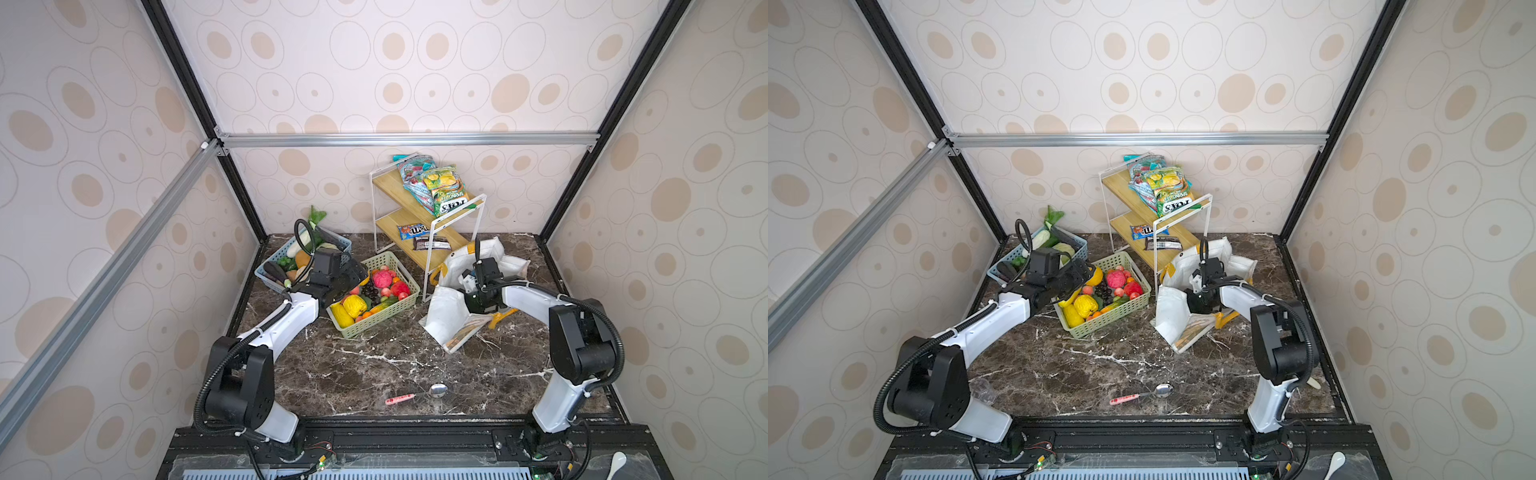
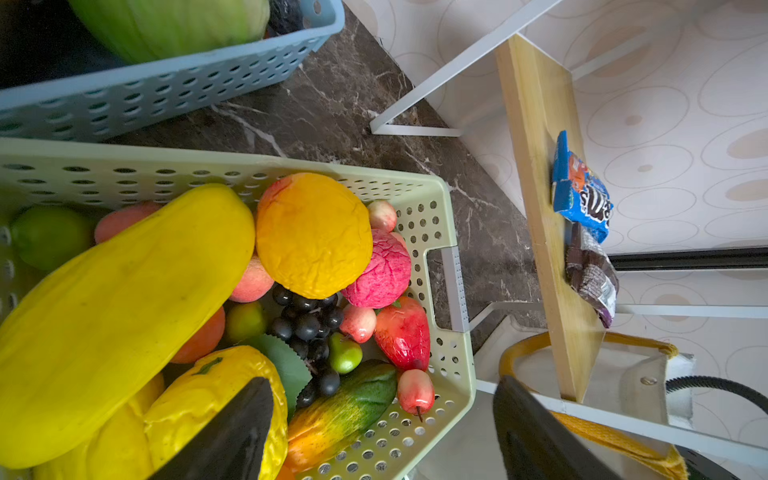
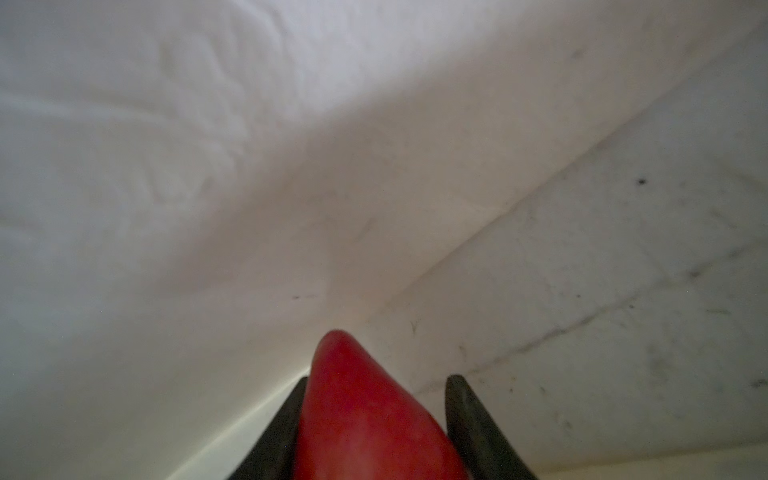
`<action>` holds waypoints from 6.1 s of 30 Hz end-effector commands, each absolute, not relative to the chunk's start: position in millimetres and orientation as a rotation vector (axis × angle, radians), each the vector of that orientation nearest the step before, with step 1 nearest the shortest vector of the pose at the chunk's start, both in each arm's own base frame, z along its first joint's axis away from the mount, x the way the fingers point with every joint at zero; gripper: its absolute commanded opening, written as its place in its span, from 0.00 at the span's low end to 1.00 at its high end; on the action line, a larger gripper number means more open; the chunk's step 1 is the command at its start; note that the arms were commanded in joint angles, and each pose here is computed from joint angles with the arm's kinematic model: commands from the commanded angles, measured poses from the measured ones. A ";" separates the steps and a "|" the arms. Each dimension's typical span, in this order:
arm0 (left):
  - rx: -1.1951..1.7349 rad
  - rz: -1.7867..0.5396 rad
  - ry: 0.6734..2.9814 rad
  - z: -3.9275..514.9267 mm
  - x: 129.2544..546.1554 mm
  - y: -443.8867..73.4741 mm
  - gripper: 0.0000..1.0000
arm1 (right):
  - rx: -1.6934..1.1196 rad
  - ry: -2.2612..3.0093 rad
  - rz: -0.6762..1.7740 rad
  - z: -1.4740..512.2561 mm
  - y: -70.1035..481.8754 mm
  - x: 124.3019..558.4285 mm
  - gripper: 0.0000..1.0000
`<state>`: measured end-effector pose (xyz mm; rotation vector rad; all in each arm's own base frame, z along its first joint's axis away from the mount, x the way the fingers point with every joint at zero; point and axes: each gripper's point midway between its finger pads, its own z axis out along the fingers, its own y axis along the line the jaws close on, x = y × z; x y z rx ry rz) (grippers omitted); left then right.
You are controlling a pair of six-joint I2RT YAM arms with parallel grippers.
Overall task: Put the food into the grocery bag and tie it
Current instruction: 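Lower the red pear into the tote and open the right gripper, then raise the right gripper from the tote while the left moves over the vegetable basket, then grasp the green cabbage in the blue basket with the left gripper while the right approaches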
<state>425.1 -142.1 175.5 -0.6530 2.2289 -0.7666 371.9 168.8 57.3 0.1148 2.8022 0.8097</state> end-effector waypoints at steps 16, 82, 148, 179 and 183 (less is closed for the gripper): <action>-0.591 -0.695 2.240 178.0 430.3 -142.2 0.83 | 0.180 2.828 0.834 45.3 172.0 365.6 0.65; -0.609 0.021 2.233 170.4 552.4 -27.1 0.95 | -0.001 2.413 0.318 254.9 113.8 316.8 0.86; -0.716 -0.024 2.225 161.2 596.2 -12.7 0.66 | -0.124 2.411 0.356 254.7 168.3 332.5 0.86; -0.596 -0.493 2.109 252.3 514.4 -63.7 0.68 | -0.341 2.184 0.690 261.4 283.4 351.5 0.86; -0.590 -0.575 2.107 256.5 500.1 -73.3 0.68 | -0.445 2.113 0.714 260.2 306.2 347.9 0.87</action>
